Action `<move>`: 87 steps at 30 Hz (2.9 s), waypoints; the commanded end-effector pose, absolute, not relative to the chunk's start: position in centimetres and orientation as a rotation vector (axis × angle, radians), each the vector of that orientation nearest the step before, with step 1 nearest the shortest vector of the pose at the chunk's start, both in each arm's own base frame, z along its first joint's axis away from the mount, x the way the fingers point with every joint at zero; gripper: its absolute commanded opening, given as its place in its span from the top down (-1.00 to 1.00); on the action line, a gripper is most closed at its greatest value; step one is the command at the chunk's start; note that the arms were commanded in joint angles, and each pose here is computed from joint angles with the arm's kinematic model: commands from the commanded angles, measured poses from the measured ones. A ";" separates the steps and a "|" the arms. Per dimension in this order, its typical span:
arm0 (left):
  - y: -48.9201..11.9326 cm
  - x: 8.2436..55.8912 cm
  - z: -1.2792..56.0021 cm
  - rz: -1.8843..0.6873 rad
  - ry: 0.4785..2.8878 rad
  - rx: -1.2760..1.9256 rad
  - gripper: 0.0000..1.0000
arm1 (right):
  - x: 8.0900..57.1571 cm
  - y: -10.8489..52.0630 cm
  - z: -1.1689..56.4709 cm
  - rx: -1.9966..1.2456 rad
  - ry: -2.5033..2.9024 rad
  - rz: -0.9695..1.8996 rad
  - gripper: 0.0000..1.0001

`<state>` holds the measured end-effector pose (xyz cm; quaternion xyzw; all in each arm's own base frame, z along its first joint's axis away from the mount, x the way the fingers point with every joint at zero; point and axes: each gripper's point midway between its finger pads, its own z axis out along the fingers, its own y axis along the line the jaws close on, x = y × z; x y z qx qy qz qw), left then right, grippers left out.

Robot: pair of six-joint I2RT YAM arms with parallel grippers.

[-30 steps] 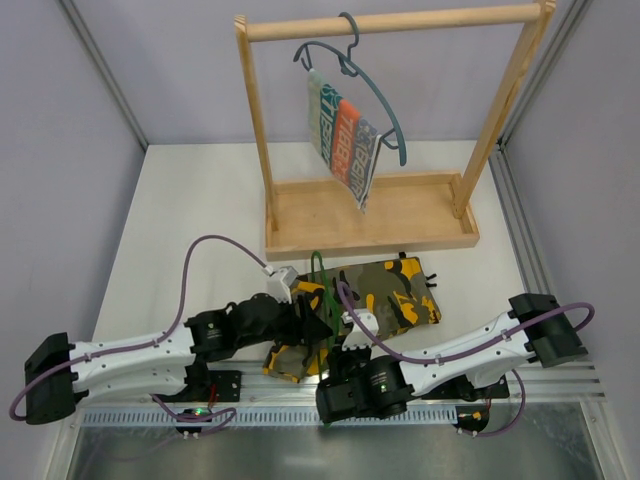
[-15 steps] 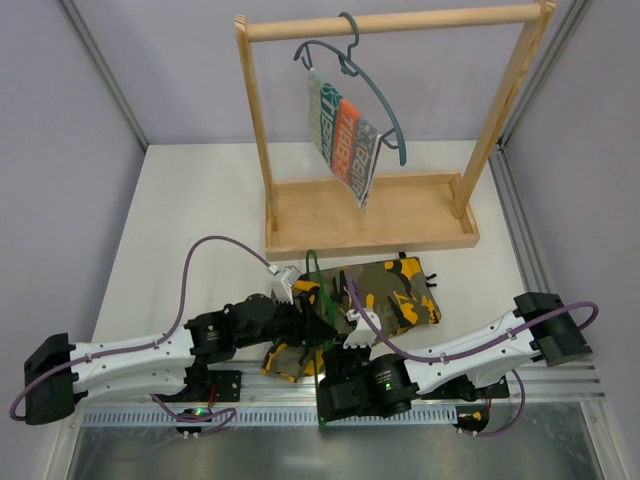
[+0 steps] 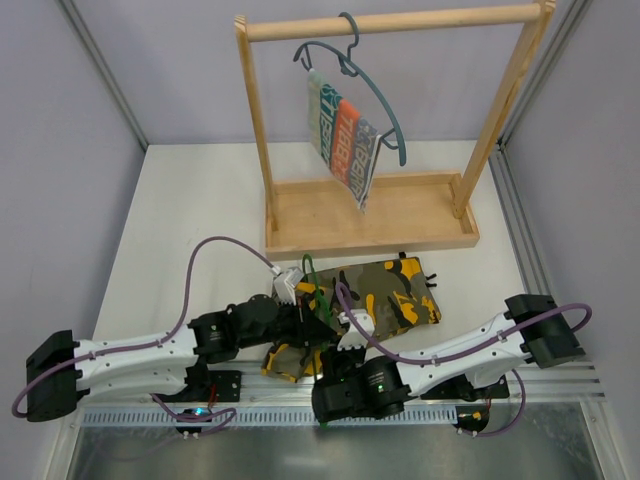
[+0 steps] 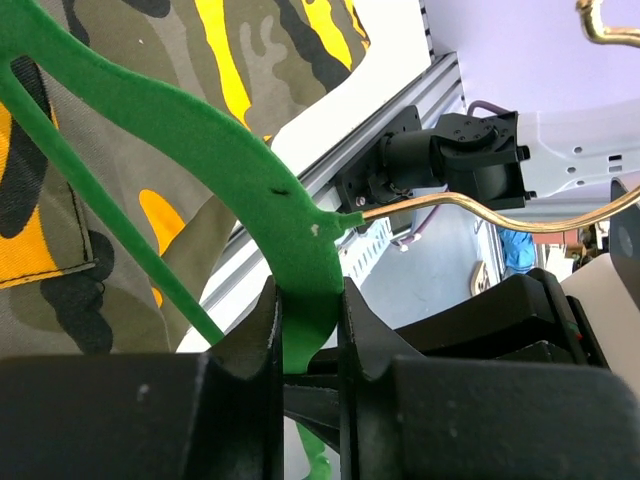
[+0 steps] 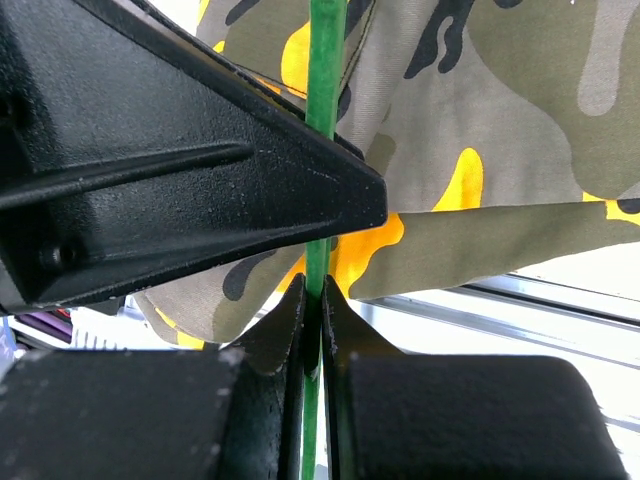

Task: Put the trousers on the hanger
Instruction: Place trousers on hanger

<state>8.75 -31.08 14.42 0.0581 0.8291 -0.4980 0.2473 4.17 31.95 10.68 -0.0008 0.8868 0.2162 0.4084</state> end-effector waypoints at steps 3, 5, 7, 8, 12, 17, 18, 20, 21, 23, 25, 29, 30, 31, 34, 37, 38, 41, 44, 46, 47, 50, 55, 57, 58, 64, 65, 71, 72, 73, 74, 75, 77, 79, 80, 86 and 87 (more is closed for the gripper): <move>-30.6 9.5 14.9 -1.331 2.236 0.111 0.99 | 4.5 33.6 13.1 0.066 2.165 0.671 0.77; -30.2 9.5 14.7 -1.323 2.241 0.098 1.00 | 4.6 33.2 13.0 0.067 2.165 0.672 0.45; -29.6 9.5 14.6 -1.307 2.243 0.085 0.99 | 4.6 32.7 12.9 0.064 2.172 0.684 0.29; -29.5 9.6 14.6 -1.304 2.242 0.080 0.99 | 4.5 32.6 12.8 0.058 2.175 0.690 0.19; -28.5 9.5 13.9 -1.267 2.260 0.061 1.00 | 4.0 32.8 13.1 0.076 2.185 0.797 0.06; -27.6 9.7 13.3 -1.242 2.259 0.028 0.99 | 4.5 32.0 13.6 0.144 2.142 0.929 0.03; -27.4 9.8 13.2 -1.231 2.261 0.026 1.00 | 4.9 31.2 13.0 0.145 2.131 0.915 0.03; -27.2 9.8 13.0 -1.218 2.267 0.029 0.99 | 5.8 30.6 14.3 0.208 2.079 0.980 0.03; -27.2 9.8 13.0 -1.218 2.267 0.029 0.99 | 6.3 29.8 13.5 0.208 2.073 0.970 0.02; -27.2 9.8 13.0 -1.214 2.269 0.032 1.00 | 7.7 29.5 14.3 0.253 2.049 1.028 0.01; -27.2 9.7 12.9 -1.212 2.273 0.041 0.99 | 8.8 29.3 13.7 0.256 2.051 1.053 -0.09; -26.9 9.7 12.9 -1.185 2.282 0.057 0.99 | 10.6 29.0 13.2 0.252 2.080 1.048 -0.17; -26.9 9.8 12.9 -1.182 2.282 0.058 0.99 | 11.5 29.0 13.3 0.267 2.069 1.042 -0.18; -26.9 9.8 12.8 -1.179 2.283 0.057 0.99 | 11.6 29.5 13.6 0.271 2.064 1.072 -0.18; -26.7 9.8 12.7 -1.171 2.289 0.054 0.99 | 12.4 30.4 12.9 0.279 2.085 1.082 -0.19; -26.6 9.8 12.4 -1.154 2.299 0.052 0.99 | 12.6 31.8 11.9 0.266 2.118 1.091 -0.25; -26.5 9.8 12.2 -1.146 2.303 0.049 0.99 | 12.6 32.4 12.1 0.268 2.123 1.097 -0.27; -26.2 9.8 12.0 -1.135 2.313 0.044 1.00 | 12.5 33.4 10.7 0.280 2.170 1.072 -0.32; -25.9 9.8 11.8 -1.132 2.307 0.033 0.99 | 12.5 33.8 9.3 0.309 2.193 1.066 -0.36; -25.7 9.9 11.9 -1.134 2.295 0.026 0.99 | 12.5 34.6 9.2 0.311 2.181 1.101 -0.35; -25.5 10.0 12.0 -1.135 2.284 0.019 0.99 | 12.6 35.0 9.6 0.313 2.164 1.126 -0.34; -25.3 10.1 11.7 -1.129 2.280 0.007 1.00 | 12.5 35.7 9.3 0.294 2.163 1.146 -0.29; -25.0 10.1 11.2 -1.110 2.288 0.004 0.99 | 12.3 35.6 8.5 0.334 2.167 1.174 0.22; -24.9 10.1 10.9 -1.096 2.299 0.007 1.00 | 12.8 34.7 8.2 0.332 2.184 1.129 0.62; -25.0 10.1 11.2 -1.097 2.296 0.010 1.00 | 13.2 34.2 8.2 0.330 2.190 1.099 0.93; -24.0 10.2 10.1 -0.976 2.376 -0.016 1.00 | 16.4 27.4 9.2 0.244 2.249 0.716 0.93; -24.0 10.2 10.2 -0.975 2.381 -0.026 0.99 | 16.6 26.6 9.5 0.245 2.250 0.689 0.92; -22.8 10.0 9.0 -0.899 2.444 -0.104 1.00 | 18.0 21.6 9.0 0.215 2.296 0.517 0.93; -22.7 10.1 9.1 -0.885 2.449 -0.113 1.00 | 18.0 21.1 8.9 0.207 2.305 0.495 0.93; -22.4 10.1 8.6 -0.844 2.473 -0.115 1.00 | 18.0 20.9 8.9 0.197 2.313 0.486 0.93; -21.7 9.8 8.0 -0.788 2.507 -0.117 0.99 | 18.2 20.4 8.9 0.199 2.314 0.470 0.93; -21.5 9.8 7.7 -0.757 2.525 -0.119 0.99 | 18.2 20.2 9.0 0.190 2.317 0.462 0.92; -21.0 9.7 7.3 -0.686 2.560 -0.123 0.99 | 18.3 20.1 9.3 0.180 2.313 0.460 0.93; -21.0 9.9 7.6 -0.666 2.564 -0.140 0.99 | 18.3 20.1 9.8 0.159 2.308 0.453 0.92; -20.8 9.9 7.6 -0.654 2.564 -0.149 0.99 | 18.4 20.1 10.0 0.147 2.306 0.451 0.93; -19.2 10.6 8.6 -0.619 2.516 -0.248 0.99 | 18.5 18.2 11.3 0.161 2.278 0.391 0.93; -18.7 10.6 8.7 -0.608 2.513 -0.259 1.00 | 18.3 17.8 11.4 0.171 2.275 0.392 0.92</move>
